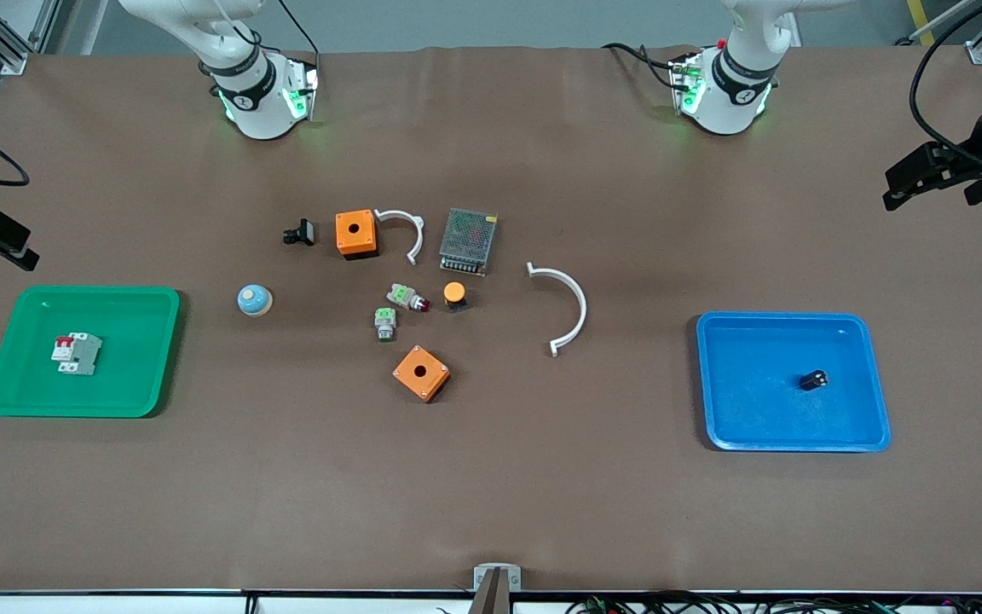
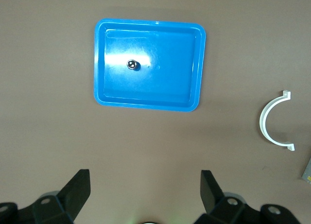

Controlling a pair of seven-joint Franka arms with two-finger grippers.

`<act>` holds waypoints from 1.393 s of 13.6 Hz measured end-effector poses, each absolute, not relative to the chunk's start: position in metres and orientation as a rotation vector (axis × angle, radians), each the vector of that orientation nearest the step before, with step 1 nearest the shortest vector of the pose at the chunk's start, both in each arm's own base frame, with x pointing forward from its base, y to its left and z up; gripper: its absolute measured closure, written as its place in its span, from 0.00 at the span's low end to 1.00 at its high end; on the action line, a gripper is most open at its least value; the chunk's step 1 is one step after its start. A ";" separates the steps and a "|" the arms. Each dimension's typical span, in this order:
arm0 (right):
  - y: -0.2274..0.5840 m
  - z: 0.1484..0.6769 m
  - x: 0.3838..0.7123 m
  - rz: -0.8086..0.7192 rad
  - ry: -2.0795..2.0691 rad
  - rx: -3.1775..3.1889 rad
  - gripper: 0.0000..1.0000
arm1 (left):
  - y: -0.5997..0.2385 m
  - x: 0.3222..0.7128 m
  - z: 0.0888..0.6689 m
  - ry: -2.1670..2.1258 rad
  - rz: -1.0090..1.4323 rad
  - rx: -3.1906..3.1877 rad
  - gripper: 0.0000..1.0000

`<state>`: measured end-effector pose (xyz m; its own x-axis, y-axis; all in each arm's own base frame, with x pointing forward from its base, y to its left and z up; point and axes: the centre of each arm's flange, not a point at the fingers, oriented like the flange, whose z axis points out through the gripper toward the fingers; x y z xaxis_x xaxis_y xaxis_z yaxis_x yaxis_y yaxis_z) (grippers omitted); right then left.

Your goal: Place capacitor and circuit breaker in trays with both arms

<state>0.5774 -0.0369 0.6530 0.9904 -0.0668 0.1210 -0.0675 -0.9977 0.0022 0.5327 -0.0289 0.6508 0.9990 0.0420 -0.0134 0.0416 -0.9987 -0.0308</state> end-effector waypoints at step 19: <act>-0.037 0.659 0.573 0.161 -0.107 3.130 0.00 | -0.034 0.540 0.638 -0.061 0.055 -3.164 0.00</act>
